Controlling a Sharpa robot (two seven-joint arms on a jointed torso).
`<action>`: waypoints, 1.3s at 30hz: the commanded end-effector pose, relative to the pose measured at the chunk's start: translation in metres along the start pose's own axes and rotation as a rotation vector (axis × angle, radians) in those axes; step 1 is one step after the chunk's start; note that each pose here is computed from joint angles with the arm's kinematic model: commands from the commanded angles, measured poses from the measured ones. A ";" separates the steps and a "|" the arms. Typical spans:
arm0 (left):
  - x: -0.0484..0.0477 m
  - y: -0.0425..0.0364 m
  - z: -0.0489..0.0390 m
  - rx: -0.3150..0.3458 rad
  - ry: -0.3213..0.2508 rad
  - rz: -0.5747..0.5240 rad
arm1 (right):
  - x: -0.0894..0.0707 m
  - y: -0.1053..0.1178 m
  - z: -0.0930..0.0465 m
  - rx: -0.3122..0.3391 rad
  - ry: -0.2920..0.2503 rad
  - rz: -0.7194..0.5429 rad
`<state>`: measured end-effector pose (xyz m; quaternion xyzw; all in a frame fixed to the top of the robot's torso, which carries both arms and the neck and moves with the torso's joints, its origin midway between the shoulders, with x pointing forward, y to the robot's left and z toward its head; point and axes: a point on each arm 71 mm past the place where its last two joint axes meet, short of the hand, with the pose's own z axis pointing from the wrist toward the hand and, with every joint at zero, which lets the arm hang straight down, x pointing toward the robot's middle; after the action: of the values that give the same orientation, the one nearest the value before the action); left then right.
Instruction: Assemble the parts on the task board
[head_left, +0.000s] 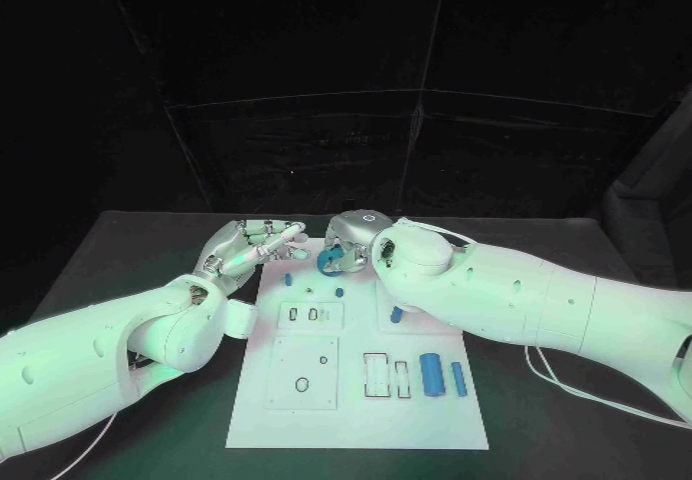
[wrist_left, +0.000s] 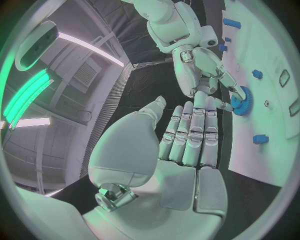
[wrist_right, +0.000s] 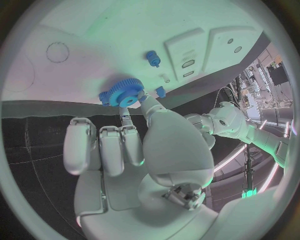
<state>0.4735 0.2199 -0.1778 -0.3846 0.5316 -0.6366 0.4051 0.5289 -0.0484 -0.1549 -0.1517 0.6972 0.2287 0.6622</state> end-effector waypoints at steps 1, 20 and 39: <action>0.0003 -0.0017 0.0005 0.013 0.003 -0.003 | -0.001 0.000 0.001 0.008 0.007 -0.020; -0.0005 -0.0013 0.0006 0.010 0.002 -0.002 | 0.004 -0.006 -0.001 0.022 0.069 -0.007; -0.0017 -0.0014 0.0002 0.010 -0.001 0.000 | -0.003 -0.020 -0.010 0.034 -0.015 0.037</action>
<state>0.4743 0.2218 -0.1782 -0.3861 0.5315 -0.6348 0.4067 0.5313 -0.0713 -0.1585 -0.1342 0.7145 0.2172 0.6513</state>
